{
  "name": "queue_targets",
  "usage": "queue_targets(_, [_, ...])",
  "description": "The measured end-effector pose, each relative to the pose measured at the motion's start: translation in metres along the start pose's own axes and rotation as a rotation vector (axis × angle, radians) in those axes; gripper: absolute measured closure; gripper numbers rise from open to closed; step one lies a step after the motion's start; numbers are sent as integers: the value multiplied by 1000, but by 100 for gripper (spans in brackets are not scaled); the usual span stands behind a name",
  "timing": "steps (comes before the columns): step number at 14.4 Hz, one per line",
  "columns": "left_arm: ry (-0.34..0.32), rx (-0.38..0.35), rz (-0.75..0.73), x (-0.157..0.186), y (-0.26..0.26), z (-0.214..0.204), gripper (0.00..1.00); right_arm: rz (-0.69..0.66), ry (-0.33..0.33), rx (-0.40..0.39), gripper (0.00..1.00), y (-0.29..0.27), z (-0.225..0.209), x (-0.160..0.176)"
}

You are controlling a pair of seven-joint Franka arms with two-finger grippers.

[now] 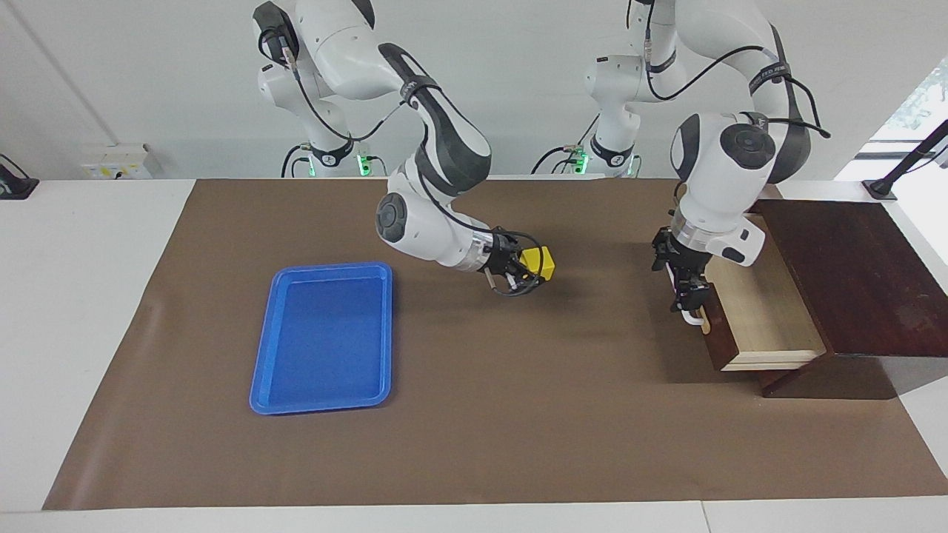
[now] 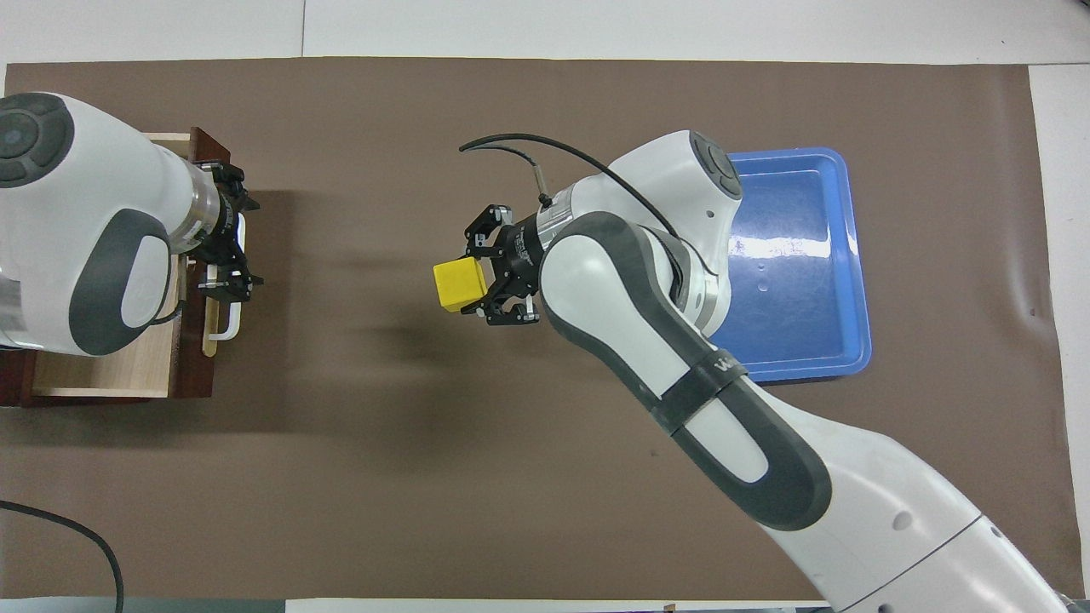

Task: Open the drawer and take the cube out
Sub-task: 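Open the left gripper and withdraw it while the right gripper lifts the cube, then carry the cube over the blue tray with the right gripper and lower it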

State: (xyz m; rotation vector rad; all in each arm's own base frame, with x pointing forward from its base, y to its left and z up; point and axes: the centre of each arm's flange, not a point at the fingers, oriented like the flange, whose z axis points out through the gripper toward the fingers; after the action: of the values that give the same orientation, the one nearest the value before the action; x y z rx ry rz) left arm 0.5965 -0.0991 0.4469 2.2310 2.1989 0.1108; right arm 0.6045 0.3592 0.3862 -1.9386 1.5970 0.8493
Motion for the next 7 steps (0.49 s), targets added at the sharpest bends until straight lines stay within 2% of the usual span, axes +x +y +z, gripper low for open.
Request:
queue_targets(2, [16,-5,49,27,3,4,0,11,-8,18,44,-13,-38,37])
queue_targets(7, [30,-5,131,51,5,4,0,-78,15,-2,44,-18,-134,142])
